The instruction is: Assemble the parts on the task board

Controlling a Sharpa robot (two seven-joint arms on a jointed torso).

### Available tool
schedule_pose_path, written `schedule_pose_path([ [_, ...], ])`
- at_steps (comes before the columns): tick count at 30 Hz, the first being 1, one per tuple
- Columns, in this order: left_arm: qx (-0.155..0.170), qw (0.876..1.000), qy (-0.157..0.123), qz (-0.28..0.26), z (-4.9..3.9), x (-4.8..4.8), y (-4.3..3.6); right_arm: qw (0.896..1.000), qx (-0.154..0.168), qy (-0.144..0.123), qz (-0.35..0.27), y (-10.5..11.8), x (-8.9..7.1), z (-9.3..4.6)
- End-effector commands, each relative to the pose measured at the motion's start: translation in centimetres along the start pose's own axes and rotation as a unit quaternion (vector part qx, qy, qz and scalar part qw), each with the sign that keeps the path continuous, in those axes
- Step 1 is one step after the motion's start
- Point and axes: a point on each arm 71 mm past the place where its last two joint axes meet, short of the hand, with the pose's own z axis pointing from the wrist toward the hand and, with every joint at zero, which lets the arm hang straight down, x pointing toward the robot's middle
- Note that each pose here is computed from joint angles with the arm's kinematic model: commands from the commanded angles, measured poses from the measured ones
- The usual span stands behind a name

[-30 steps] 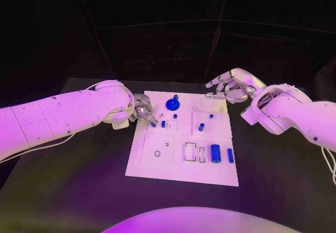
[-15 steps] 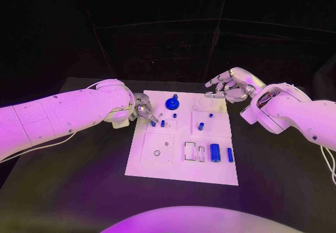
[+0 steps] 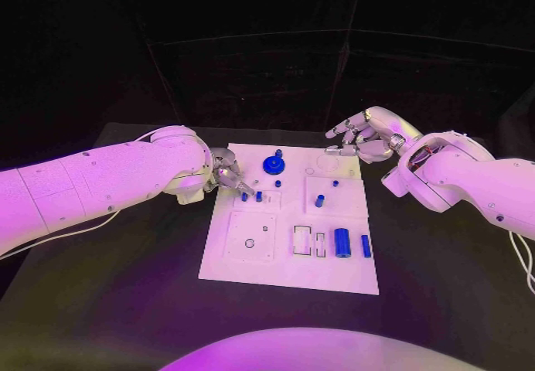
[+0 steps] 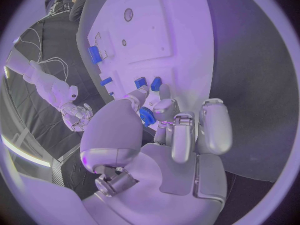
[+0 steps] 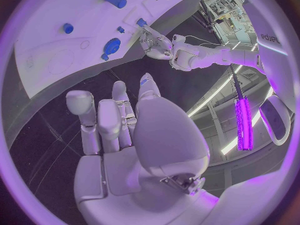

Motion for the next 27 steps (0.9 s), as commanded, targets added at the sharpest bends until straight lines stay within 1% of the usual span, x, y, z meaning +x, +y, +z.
schedule_pose_path([
  [1, 0.001, 1.000, -0.010, -0.006, -0.12, -0.17, 0.05, 1.000, -0.005, 0.002, 0.002, 0.2, 0.0, 0.0],
  [6, 0.007, 1.000, -0.021, -0.015, -0.26, -0.34, 0.20, 1.000, -0.005, 0.002, 0.002, 0.2, 0.0, 0.1],
  [10, 0.025, 0.998, -0.036, -0.044, -0.45, -0.60, 0.28, 1.000, -0.005, 0.002, 0.002, 0.1, 0.0, 0.1],
  [13, 0.049, 0.995, -0.052, -0.077, -0.65, -0.91, 0.25, 1.000, -0.005, 0.002, 0.002, 0.1, 0.0, 0.1],
  [16, 0.087, 0.987, -0.068, -0.114, -0.85, -1.27, -0.01, 1.000, -0.004, 0.001, 0.002, 0.1, 0.0, 0.1],
  [19, 0.148, 0.975, -0.084, -0.145, -1.10, -1.69, -0.74, 1.000, -0.004, 0.001, 0.001, 0.1, -0.1, 0.1],
  [20, 0.171, 0.970, -0.090, -0.150, -1.20, -1.81, -1.09, 1.000, -0.004, 0.001, 0.001, 0.0, -0.1, 0.1],
  [21, 0.200, 0.963, -0.098, -0.153, -1.32, -1.96, -1.63, 1.000, -0.004, 0.000, 0.001, 0.0, -0.1, 0.1],
  [22, 0.218, 0.959, -0.105, -0.149, -1.39, -2.05, -2.04, 1.000, -0.003, 0.000, 0.001, 0.0, -0.1, 0.1],
  [24, 0.242, 0.954, -0.116, -0.132, -1.47, -2.13, -2.64, 1.000, -0.003, 0.000, 0.001, 0.0, -0.1, 0.1],
  [27, 0.273, 0.949, -0.136, -0.075, -1.42, -2.13, -3.90, 1.000, -0.003, 0.000, 0.001, 0.0, -0.1, 0.2],
])
